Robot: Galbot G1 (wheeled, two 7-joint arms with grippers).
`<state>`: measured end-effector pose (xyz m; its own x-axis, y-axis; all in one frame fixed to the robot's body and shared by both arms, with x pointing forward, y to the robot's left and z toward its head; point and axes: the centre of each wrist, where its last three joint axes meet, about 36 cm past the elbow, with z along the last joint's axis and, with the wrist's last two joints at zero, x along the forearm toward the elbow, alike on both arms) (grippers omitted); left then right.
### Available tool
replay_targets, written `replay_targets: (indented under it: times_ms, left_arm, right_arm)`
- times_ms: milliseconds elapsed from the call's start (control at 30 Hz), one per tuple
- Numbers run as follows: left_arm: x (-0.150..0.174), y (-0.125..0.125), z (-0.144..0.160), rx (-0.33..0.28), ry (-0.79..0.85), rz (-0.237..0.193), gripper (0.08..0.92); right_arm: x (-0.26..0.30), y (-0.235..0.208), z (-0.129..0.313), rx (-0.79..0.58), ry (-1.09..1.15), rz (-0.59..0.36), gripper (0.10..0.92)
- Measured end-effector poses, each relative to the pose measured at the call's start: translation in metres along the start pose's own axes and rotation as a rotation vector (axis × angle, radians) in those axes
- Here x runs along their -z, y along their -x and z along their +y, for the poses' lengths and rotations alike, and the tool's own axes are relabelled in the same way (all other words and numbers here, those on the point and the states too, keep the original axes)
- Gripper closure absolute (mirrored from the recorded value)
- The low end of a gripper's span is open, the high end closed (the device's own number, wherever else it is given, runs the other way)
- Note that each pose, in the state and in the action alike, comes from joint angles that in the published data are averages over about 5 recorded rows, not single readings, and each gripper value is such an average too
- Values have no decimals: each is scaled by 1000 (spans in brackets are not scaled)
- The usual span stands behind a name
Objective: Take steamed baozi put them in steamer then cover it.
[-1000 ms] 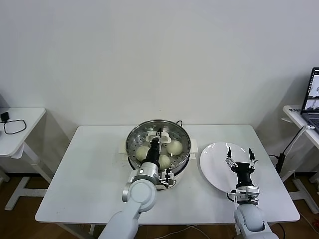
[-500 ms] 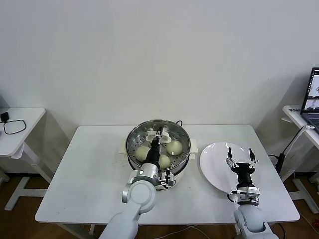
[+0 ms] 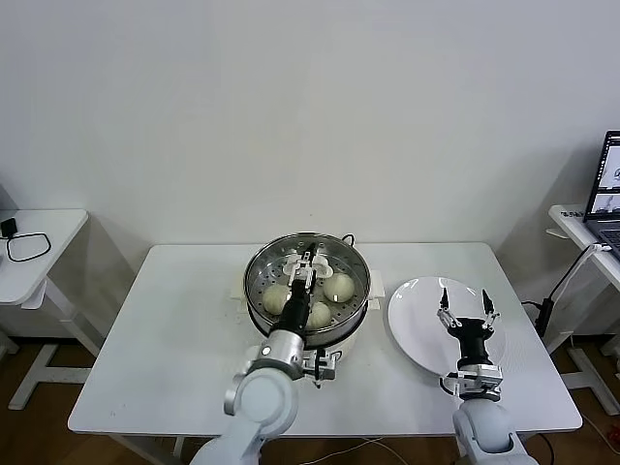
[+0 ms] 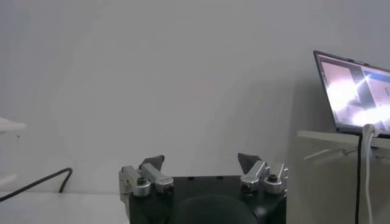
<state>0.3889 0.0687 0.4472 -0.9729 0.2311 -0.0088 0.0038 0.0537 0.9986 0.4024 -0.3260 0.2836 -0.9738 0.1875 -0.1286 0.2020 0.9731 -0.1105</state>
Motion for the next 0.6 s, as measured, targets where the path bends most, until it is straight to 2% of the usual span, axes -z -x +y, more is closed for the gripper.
replay_targets:
  times_ms: [167, 267, 433, 600]
  left_arm:
    - [-11, -21, 14, 22, -59, 0, 177]
    - [-23, -30, 23, 54, -139, 7, 177]
    - [-55, -34, 28, 116, -339, 20, 177]
    - [-100, -38, 13, 113, -584, 7, 177]
  right_arm:
    - [1, -1, 0, 7, 5, -5, 200]
    - [3, -4, -2, 20, 16, -2, 200]
    - [6, -10, -6, 37, 48, 31, 200]
    - [7, -17, -12, 45, 85, 77, 200]
